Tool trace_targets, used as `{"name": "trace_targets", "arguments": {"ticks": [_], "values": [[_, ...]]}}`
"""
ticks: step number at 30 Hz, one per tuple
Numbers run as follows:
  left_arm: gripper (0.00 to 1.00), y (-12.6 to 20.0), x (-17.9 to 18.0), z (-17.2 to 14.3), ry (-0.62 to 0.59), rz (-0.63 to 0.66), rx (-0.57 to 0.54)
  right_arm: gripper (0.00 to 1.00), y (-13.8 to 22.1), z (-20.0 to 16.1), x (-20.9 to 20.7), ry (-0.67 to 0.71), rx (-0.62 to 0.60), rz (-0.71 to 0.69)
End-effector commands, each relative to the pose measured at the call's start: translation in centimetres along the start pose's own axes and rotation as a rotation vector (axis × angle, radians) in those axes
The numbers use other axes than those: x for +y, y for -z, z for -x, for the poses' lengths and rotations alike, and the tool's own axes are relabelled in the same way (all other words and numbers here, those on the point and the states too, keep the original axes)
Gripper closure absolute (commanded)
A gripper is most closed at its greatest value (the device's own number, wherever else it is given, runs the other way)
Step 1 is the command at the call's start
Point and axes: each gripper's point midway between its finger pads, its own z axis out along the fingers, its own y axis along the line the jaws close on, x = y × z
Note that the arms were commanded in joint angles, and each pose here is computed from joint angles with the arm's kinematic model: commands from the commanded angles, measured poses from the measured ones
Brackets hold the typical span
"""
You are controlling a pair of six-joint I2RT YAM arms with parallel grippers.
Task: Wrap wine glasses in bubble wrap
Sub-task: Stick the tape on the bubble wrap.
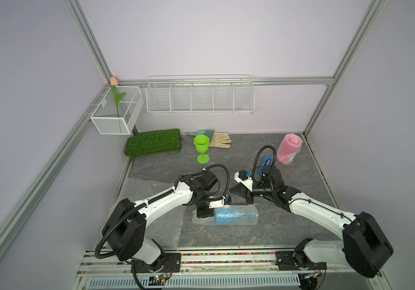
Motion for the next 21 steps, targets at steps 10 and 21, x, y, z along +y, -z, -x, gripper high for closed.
{"name": "trace_targets", "arguments": {"ticks": [10,21], "values": [[1.0,-0.3,-0.9,-0.7,-0.019,-0.002,0.029,0.93,-1.4,-5.6,-2.9,-0.151,0.218,-0.099],[1.0,-0.6,-1.1,-1.2,-0.001,0.013,0.067,0.93,-1.7,-12.1,-2.1,-0.235,0.444,-0.207]]}}
